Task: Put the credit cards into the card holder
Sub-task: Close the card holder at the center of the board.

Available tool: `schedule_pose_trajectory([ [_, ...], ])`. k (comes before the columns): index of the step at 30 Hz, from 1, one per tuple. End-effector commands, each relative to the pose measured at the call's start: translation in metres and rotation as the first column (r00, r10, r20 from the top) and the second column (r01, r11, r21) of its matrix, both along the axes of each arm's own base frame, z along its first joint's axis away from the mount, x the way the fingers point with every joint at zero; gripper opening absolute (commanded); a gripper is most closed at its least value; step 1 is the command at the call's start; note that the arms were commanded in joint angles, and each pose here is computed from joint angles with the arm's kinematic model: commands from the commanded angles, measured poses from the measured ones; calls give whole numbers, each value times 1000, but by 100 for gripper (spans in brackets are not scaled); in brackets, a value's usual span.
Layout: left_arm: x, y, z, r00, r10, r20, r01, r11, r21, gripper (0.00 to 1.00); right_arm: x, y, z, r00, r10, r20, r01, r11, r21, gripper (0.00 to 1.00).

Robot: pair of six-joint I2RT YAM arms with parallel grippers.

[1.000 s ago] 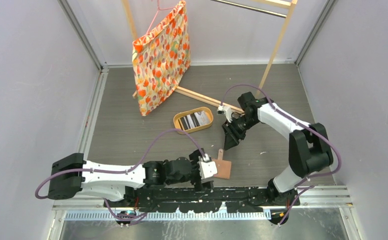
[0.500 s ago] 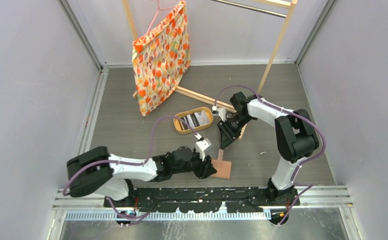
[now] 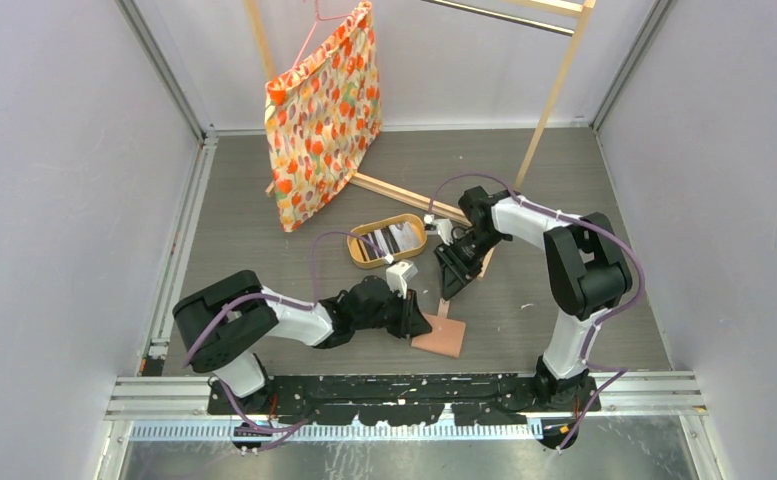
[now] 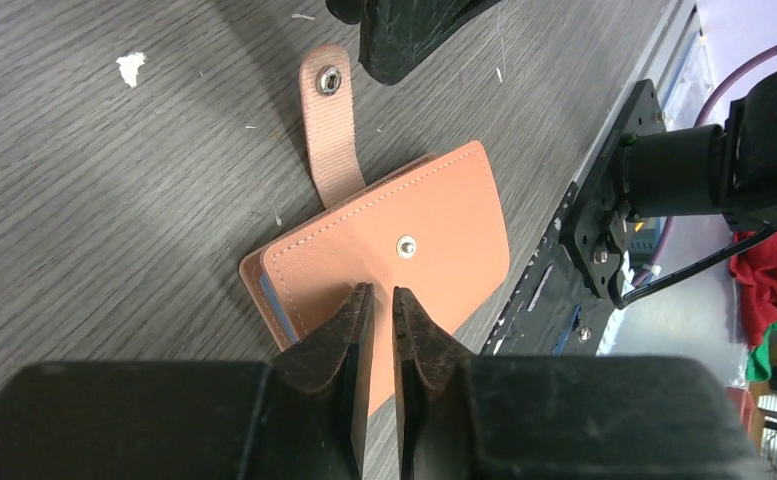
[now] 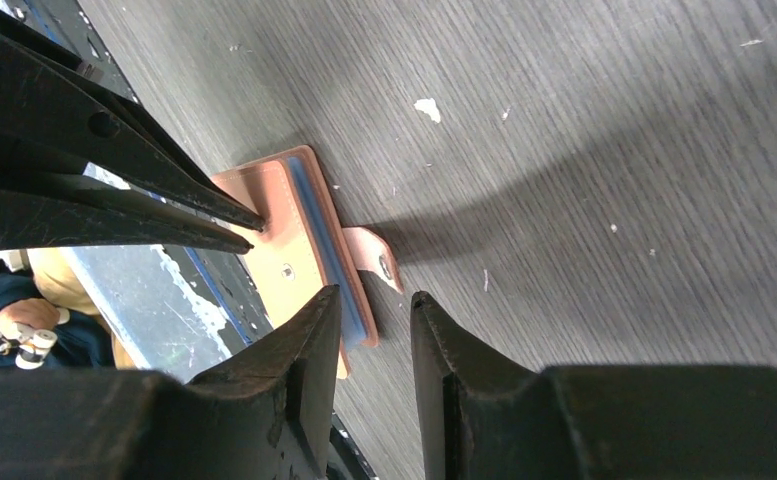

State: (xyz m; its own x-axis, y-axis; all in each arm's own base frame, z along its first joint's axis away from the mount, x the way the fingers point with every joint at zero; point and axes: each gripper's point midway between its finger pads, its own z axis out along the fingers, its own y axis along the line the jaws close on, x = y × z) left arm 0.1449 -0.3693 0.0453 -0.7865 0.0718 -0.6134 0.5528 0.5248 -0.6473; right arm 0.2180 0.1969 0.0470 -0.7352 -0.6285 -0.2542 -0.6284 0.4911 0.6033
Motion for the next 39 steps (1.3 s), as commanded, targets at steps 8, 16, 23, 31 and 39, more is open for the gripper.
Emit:
schedule_pose_trajectory([
  [8,-7,5,-19,997,6,-72,-3,999,34,14,7,5,-1,1000,-10,-6,10,1000,-24,36],
  [16,-5,7,-19,996,29,-83,-27,999,23,14,5,4,-2,1000,-1,-25,0,999,-34,29],
  [23,-4,9,-17,995,39,-87,-38,999,11,14,2,4,-4,999,4,-43,-5,999,-35,25],
  [31,-4,8,-17,995,37,-93,-36,999,4,14,2,1,-10,998,5,-59,-8,998,-55,25],
  [39,-3,9,-18,994,45,-99,-45,999,4,14,-1,7,-1,997,23,-68,-24,1000,-11,14],
])
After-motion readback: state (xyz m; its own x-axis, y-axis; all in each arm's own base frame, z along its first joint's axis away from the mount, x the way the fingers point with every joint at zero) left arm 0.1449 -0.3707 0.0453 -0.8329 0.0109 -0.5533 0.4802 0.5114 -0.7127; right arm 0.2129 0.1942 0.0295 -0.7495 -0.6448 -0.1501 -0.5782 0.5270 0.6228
